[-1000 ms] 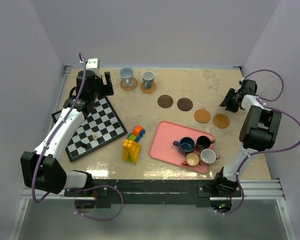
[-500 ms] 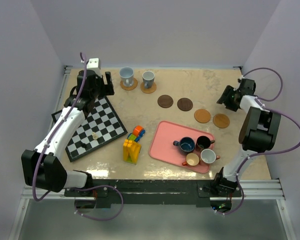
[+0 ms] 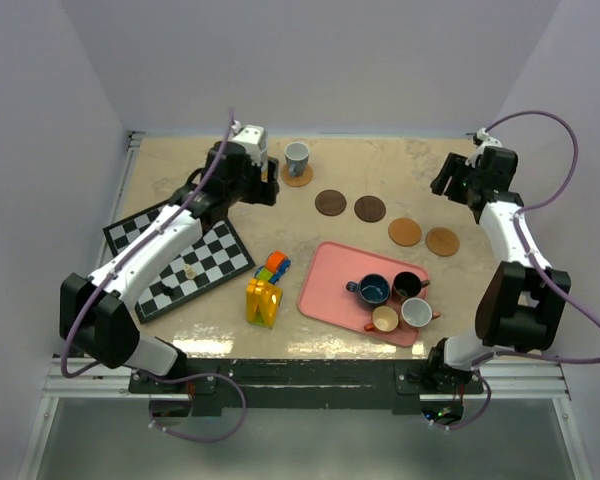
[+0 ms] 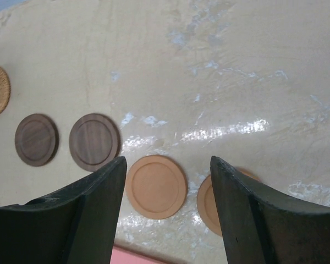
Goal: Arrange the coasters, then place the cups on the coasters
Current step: Move the coaster to the center of the board, then pick up the cup from the tray.
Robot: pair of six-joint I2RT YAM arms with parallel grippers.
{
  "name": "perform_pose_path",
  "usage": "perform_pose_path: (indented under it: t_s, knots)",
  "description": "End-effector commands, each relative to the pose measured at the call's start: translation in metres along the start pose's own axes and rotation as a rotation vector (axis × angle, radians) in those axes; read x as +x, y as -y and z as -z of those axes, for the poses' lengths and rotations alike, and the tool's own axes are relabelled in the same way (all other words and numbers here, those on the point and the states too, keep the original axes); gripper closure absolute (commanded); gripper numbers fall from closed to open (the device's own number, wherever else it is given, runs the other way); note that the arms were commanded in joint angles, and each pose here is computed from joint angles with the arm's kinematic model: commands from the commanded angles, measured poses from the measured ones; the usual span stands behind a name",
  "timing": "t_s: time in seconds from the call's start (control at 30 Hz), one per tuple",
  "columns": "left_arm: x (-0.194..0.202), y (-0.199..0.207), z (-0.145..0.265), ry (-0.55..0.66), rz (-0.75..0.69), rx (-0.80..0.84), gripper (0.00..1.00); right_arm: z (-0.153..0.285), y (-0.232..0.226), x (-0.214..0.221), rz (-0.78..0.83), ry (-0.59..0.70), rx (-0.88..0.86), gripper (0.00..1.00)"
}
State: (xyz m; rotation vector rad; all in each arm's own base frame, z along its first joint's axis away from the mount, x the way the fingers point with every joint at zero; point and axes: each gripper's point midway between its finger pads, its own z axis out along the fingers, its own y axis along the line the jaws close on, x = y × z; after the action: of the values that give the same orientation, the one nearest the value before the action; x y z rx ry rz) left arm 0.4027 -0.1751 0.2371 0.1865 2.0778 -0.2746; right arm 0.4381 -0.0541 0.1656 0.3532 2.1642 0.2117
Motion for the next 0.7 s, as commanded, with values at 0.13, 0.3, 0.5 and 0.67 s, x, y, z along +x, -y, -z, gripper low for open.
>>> perform_pose_path:
  t_s: [0.13, 0.3, 0.5, 0.67]
  knots:
    - [0.055, 0.154, 0.019, -0.117, -0.202, 0.471, 0.18, 0.042, -0.013, 0.010, 0.086, 0.008, -0.024, 0.32]
    - [0.112, 0.232, 0.019, -0.252, -0.296, 0.667, 0.18, 0.054, -0.023, -0.001, 0.056, 0.055, -0.054, 0.32]
    - [0.158, 0.285, 0.000, -0.338, -0.434, 0.705, 0.19, 0.058, -0.036, -0.002, 0.028, 0.071, -0.115, 0.32]
    - [0.169, 0.302, -0.012, -0.348, -0.460, 0.698, 0.19, 0.067, -0.047, 0.004, 0.004, 0.080, -0.173, 0.32]
